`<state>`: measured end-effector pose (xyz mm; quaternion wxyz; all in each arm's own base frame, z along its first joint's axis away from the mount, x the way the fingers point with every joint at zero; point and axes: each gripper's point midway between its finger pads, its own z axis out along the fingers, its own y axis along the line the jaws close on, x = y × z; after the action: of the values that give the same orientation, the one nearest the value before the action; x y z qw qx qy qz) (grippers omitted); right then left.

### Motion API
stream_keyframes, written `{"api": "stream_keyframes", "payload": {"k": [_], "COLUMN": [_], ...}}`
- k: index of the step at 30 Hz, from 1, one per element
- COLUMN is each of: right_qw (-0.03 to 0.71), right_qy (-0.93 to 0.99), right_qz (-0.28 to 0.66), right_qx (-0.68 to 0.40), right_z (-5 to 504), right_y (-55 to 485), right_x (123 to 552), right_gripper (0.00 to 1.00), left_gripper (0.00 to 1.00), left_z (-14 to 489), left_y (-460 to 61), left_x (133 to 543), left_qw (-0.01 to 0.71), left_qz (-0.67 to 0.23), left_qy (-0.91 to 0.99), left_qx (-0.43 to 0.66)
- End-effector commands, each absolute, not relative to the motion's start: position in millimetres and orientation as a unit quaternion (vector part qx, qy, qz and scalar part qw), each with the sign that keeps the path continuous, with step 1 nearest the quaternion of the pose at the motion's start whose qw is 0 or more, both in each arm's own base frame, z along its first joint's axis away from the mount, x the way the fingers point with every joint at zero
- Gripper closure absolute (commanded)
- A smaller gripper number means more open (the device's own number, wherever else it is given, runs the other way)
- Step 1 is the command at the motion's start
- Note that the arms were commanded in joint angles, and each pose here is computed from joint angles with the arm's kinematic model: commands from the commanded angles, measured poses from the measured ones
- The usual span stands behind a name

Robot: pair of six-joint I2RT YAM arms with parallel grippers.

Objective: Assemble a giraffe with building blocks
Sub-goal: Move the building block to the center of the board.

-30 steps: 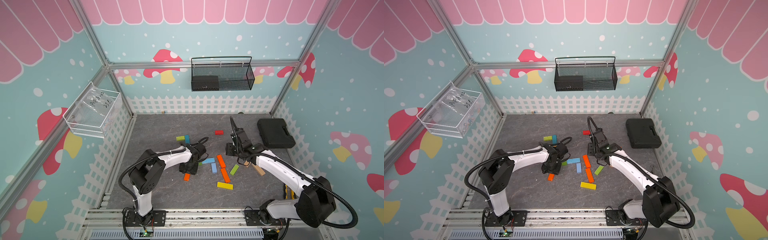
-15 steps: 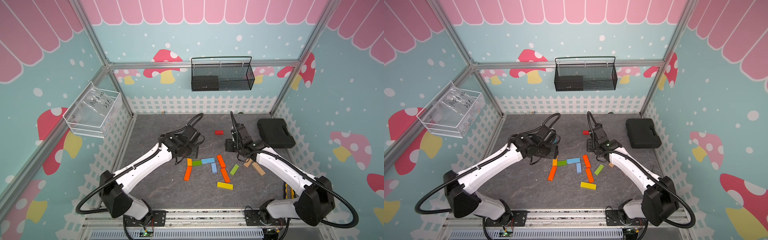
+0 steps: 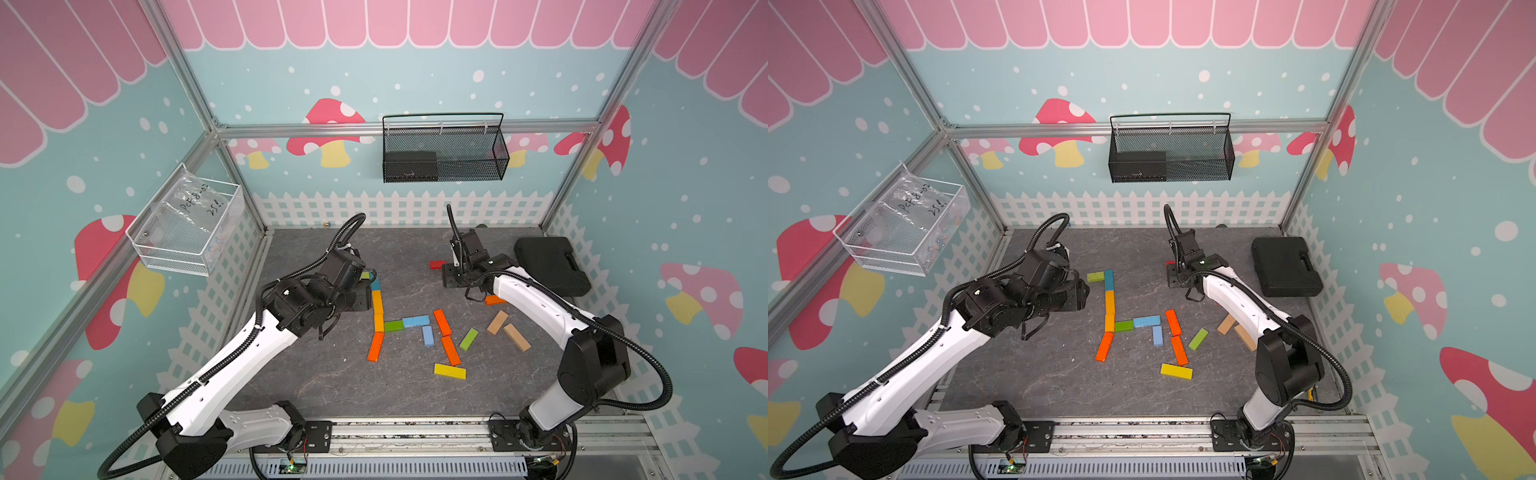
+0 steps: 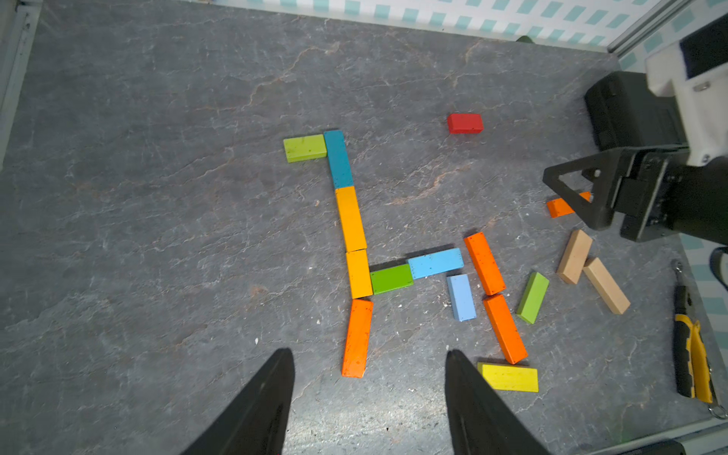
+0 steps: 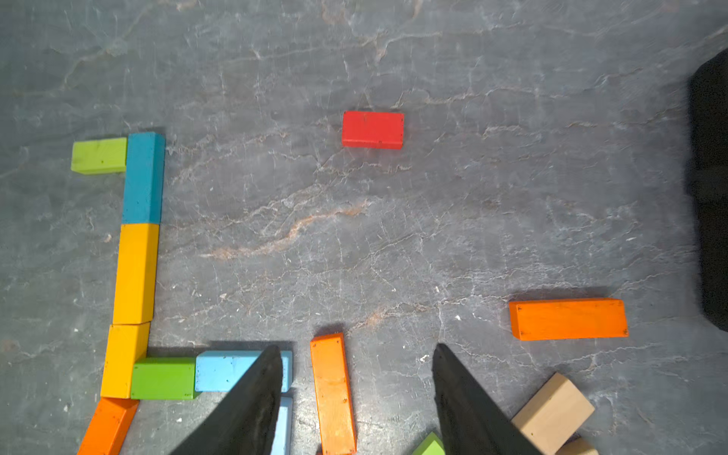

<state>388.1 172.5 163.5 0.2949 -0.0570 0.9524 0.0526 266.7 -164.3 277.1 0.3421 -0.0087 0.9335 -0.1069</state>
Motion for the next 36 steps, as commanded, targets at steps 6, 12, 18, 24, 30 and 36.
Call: {"api": "stream_keyframes", "payload": {"k": [6, 12, 18, 24, 30, 36], "right_qw": [0.186, 0.137, 0.174, 0.213, 0.206, 0.208], "right_qy": [0.975, 0.980, 0.978, 0.974, 0.977, 0.977], "right_qz": [0.055, 0.049, 0.018, 0.005, 0.008, 0.012], "right_qx": [-0.108, -0.133, -0.113, -0.082, -0.061, -0.045], "right_z": [99, 66, 81, 102, 81, 64], "right_y": [180, 183, 176, 178, 183, 185], "right_x": [331, 301, 330, 403, 474, 527], "right_gripper": [0.41, 0.41, 0.37, 0.26, 0.19, 0.17], "left_gripper": [0.37, 0.39, 0.39, 0.39, 0.39, 0.39], "left_z": [252, 230, 217, 218, 214, 206], "left_y": [-161, -180, -198, -206, -213, -220], "left_x": [258, 255, 260, 268, 273, 278], "left_qw": [0.310, 0.276, 0.254, 0.255, 0.247, 0.238], "left_qz": [-0.122, -0.160, -0.185, -0.187, -0.189, -0.185], "left_qy": [0.942, 0.947, 0.949, 0.948, 0.950, 0.954], "left_qx": [-0.034, -0.030, -0.027, -0.022, -0.013, -0.005]}}
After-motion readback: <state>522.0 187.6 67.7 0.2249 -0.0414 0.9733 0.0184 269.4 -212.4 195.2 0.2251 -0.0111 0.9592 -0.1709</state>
